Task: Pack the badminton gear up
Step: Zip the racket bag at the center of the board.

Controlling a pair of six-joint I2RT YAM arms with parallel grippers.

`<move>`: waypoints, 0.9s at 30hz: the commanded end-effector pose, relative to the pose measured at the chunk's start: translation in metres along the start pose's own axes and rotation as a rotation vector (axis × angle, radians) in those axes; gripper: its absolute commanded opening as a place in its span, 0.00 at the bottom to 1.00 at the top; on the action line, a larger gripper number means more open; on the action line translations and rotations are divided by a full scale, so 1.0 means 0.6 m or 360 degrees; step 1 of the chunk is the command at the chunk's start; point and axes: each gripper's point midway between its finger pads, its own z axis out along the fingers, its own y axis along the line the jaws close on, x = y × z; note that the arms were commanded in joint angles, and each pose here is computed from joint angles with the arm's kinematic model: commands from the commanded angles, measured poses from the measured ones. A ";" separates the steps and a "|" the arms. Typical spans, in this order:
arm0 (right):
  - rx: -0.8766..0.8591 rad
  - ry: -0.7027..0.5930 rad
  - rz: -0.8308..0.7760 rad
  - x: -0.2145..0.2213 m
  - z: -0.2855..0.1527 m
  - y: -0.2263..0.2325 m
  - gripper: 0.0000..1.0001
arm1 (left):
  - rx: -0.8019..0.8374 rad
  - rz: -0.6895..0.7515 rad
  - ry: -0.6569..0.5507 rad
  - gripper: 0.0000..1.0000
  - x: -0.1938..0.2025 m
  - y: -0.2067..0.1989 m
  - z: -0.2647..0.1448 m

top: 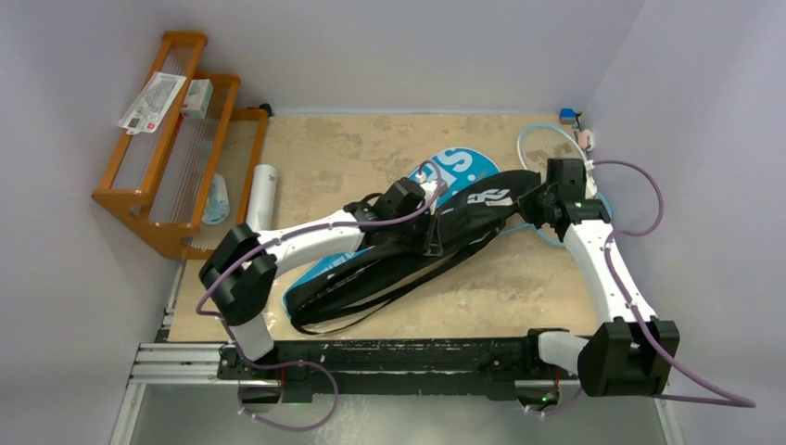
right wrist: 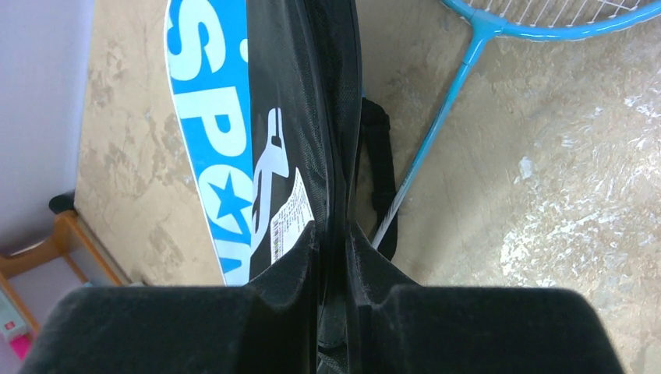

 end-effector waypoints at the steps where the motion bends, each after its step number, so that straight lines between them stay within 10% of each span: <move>1: -0.0021 -0.0188 0.0034 -0.053 -0.008 0.031 0.06 | -0.0191 0.0015 0.0076 0.00 0.047 0.048 -0.054; 18: -0.0018 -0.0062 0.0192 -0.049 0.042 0.070 0.04 | -0.0206 -0.0017 -0.0049 0.00 0.063 0.051 -0.164; 27: -0.0170 -0.0084 0.0124 -0.047 0.018 0.082 0.08 | -0.0023 0.0001 -0.0241 0.35 0.040 0.014 -0.151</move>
